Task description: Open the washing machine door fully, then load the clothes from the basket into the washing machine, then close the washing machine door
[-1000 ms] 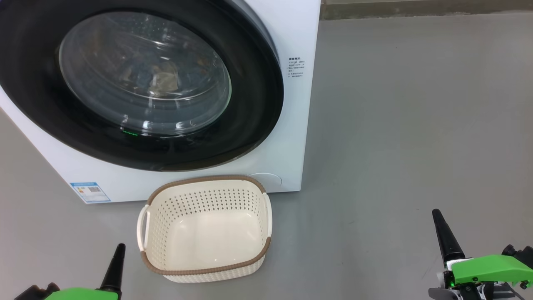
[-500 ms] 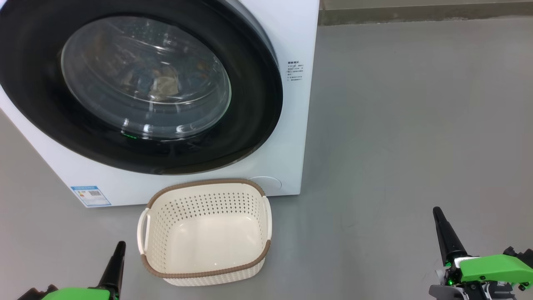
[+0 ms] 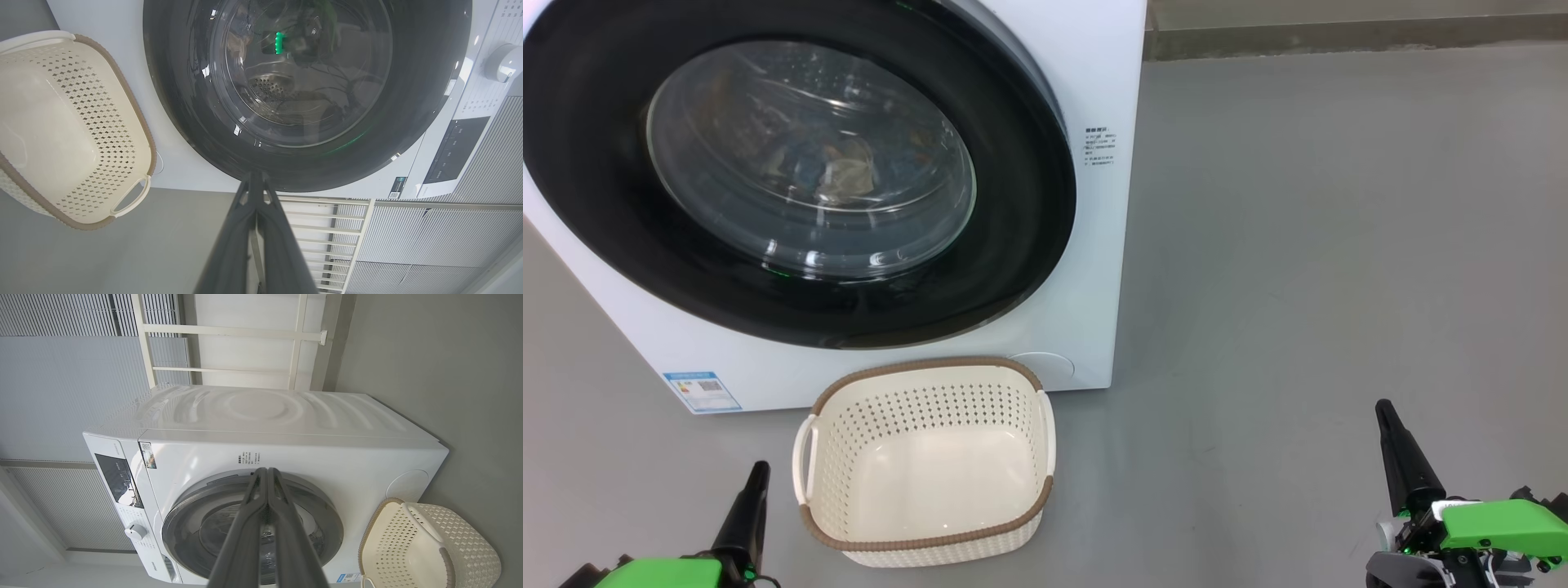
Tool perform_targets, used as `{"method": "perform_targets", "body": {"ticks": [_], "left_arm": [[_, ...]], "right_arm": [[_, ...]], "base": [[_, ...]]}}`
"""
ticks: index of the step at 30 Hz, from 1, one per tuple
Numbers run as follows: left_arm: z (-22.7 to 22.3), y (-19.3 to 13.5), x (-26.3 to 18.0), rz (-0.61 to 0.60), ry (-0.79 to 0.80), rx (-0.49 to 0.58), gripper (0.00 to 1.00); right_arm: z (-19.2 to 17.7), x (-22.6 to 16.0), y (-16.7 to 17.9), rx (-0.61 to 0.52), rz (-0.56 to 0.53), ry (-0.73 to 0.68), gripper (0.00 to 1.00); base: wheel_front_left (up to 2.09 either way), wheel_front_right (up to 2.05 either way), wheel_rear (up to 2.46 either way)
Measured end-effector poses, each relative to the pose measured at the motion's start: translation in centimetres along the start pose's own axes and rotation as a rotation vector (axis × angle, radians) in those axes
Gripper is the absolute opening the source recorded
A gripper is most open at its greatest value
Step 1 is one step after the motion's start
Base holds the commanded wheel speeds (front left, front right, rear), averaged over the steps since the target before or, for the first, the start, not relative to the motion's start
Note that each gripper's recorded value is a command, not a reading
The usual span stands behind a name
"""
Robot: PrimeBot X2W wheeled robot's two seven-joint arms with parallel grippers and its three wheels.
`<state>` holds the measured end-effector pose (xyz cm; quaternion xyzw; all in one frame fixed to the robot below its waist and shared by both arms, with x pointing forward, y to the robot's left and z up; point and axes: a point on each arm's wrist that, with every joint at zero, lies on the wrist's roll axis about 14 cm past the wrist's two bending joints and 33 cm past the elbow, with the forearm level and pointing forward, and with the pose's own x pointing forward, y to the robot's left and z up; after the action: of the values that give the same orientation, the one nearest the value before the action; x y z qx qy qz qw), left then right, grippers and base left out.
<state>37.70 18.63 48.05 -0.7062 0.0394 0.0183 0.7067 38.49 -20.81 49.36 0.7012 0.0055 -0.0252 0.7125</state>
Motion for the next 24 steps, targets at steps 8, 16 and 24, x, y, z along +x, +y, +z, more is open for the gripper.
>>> {"method": "perform_targets", "body": {"ticks": [8, 16, 24], "left_arm": [[0.14, -0.02, -0.01, -0.001, -0.004, -0.002, 0.00], [0.16, -0.02, -0.01, -0.001, -0.005, -0.003, 0.00], [0.15, -0.02, -0.01, -0.001, -0.006, -0.004, 0.00]], "right_arm": [[-0.01, 0.00, 0.06, 0.020, 0.003, -0.002, 0.00], [-0.01, 0.00, 0.07, 0.021, 0.003, -0.003, 0.00], [-0.01, 0.00, 0.07, 0.021, 0.003, -0.003, 0.00]], "base": [[0.00, 0.00, 0.00], [0.00, 0.00, 0.00], [0.00, 0.00, 0.00]]}}
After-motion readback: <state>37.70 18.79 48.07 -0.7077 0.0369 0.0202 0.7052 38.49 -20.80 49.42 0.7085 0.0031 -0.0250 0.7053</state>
